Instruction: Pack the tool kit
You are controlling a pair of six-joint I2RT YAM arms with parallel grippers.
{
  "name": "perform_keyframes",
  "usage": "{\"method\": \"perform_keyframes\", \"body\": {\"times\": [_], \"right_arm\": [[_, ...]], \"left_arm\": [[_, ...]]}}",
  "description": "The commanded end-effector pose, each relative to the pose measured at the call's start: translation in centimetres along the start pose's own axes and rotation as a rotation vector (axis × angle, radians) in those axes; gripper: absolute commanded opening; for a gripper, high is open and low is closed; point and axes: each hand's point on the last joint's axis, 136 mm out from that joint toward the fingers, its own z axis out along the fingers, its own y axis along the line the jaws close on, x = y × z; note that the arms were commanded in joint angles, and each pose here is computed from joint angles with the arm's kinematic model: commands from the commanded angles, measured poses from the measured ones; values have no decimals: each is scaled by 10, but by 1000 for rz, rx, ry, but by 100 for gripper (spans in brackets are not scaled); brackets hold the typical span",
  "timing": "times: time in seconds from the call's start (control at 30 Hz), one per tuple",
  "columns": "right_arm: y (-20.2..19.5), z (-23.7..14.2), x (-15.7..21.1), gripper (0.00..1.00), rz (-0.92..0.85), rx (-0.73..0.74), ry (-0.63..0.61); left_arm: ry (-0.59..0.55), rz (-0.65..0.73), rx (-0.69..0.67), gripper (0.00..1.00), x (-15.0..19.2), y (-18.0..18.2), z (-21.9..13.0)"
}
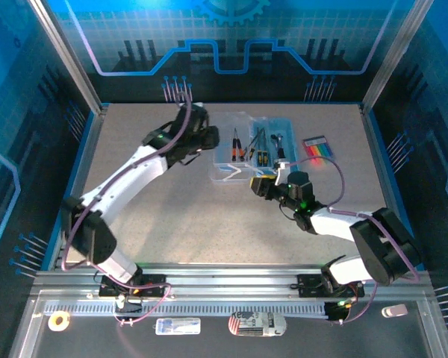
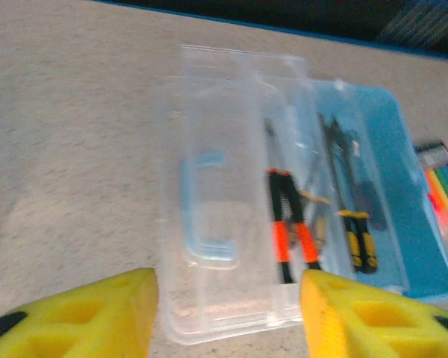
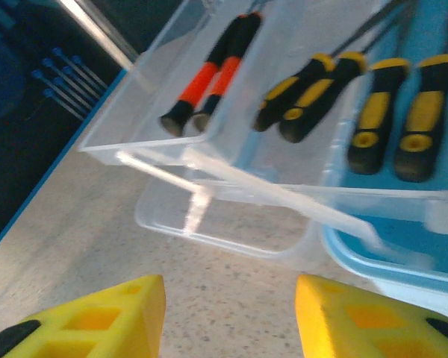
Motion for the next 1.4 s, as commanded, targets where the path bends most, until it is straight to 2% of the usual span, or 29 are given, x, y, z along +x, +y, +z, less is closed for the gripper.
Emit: {"method": "perform_keyframes", "body": {"times": [0.0,0.03,0.17,0.27,0.4,0.5,0.63,0.9,1.07,1.2,1.37], "right_arm": [[45,9,-3,52,-81,-175,-9],[50,12,-1,53,-92,-182,-7],[54,17,5,57,-125,-171,10],[55,17,6,58,-139,-169,10],[59,18,7,58,-158,-184,31],[60,19,9,59,-164,-184,33],[57,20,10,59,-165,-168,32],[54,22,11,58,-176,-153,51],[53,21,10,58,-185,-142,48],[52,19,9,58,-185,-136,42],[52,21,10,57,-171,-142,45]], "left_arm": [[17,-94,-115,65,17,59,8],[18,-129,-144,72,21,76,6],[45,-183,-223,85,44,121,5],[85,-204,-283,89,57,146,8],[147,-228,-325,89,67,166,21],[205,-251,-355,87,70,178,35],[260,-259,-382,77,67,188,60],[323,-274,-408,64,47,206,117],[364,-315,-422,52,52,224,148],[398,-366,-437,48,62,240,157],[415,-374,-421,49,69,242,160]]}}
